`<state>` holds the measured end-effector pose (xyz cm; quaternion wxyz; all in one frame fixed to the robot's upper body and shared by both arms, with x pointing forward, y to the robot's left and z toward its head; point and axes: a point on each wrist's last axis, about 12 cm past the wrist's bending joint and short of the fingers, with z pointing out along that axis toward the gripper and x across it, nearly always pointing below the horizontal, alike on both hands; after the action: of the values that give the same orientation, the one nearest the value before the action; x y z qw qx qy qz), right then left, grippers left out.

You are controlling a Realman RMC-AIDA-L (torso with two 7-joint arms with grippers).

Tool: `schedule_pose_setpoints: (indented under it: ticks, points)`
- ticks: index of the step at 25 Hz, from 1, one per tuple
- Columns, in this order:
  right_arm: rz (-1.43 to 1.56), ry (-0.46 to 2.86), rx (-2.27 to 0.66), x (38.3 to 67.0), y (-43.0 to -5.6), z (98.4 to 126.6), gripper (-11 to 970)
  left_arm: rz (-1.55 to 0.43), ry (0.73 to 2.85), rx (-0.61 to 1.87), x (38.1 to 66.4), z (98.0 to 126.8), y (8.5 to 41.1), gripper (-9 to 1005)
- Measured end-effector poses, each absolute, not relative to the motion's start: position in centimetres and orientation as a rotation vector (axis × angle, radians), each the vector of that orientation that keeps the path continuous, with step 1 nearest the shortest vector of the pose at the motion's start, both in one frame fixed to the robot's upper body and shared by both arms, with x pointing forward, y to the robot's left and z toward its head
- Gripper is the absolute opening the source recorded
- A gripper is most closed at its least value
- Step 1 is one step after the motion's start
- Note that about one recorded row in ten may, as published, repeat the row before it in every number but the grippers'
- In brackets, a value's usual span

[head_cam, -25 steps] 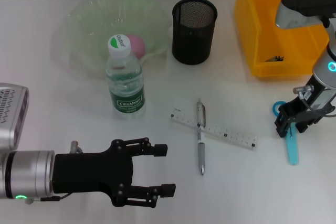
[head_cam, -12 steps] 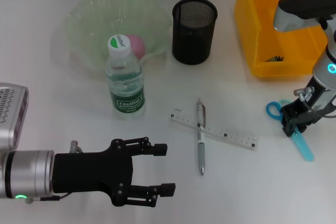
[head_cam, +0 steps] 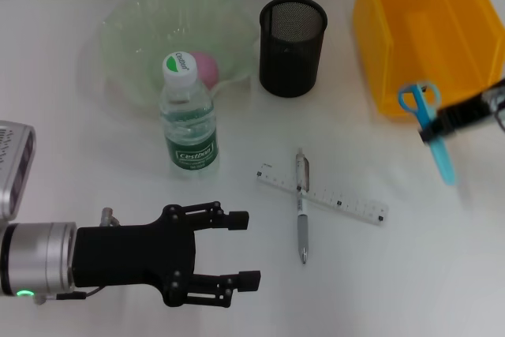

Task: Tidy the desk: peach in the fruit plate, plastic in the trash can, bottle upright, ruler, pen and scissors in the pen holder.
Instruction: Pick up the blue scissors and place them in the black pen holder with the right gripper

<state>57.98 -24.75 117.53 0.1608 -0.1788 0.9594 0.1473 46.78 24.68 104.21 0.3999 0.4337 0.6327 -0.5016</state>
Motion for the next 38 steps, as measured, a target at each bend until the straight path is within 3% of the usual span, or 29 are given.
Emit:
schedule_pose_setpoints:
  ticks: [2, 7, 10, 12, 17, 25, 38]
  points:
    - [0.634, 2.514, -0.570, 57.1, -26.4, 119.1, 213, -1.294, 1.592, 1.102, 46.8, 104.5, 24.7, 829]
    - [0.853, 2.192, -0.575, 56.9, -28.6, 119.8, 216, -1.325, 1.604, 1.084, 46.9, 104.7, 24.7, 829]
    - [0.948, 1.919, -0.536, 57.5, -29.9, 118.7, 217, -1.331, 1.612, 1.068, 46.9, 104.6, 24.5, 829]
    - [0.972, 1.687, -0.529, 58.5, -29.0, 116.3, 218, -1.332, 1.613, 1.060, 46.9, 104.6, 24.4, 829]
    - [0.882, 1.573, -0.539, 60.9, -24.6, 112.2, 220, -1.335, 1.610, 1.051, 46.9, 104.5, 24.2, 829]
    - [0.725, 1.609, -0.526, 62.8, -19.2, 109.2, 224, -1.334, 1.608, 1.053, 47.1, 104.6, 24.0, 829]
    - [0.641, 1.709, -0.531, 63.7, -18.3, 108.3, 230, -1.328, 1.611, 1.053, 47.1, 104.5, 24.0, 829]
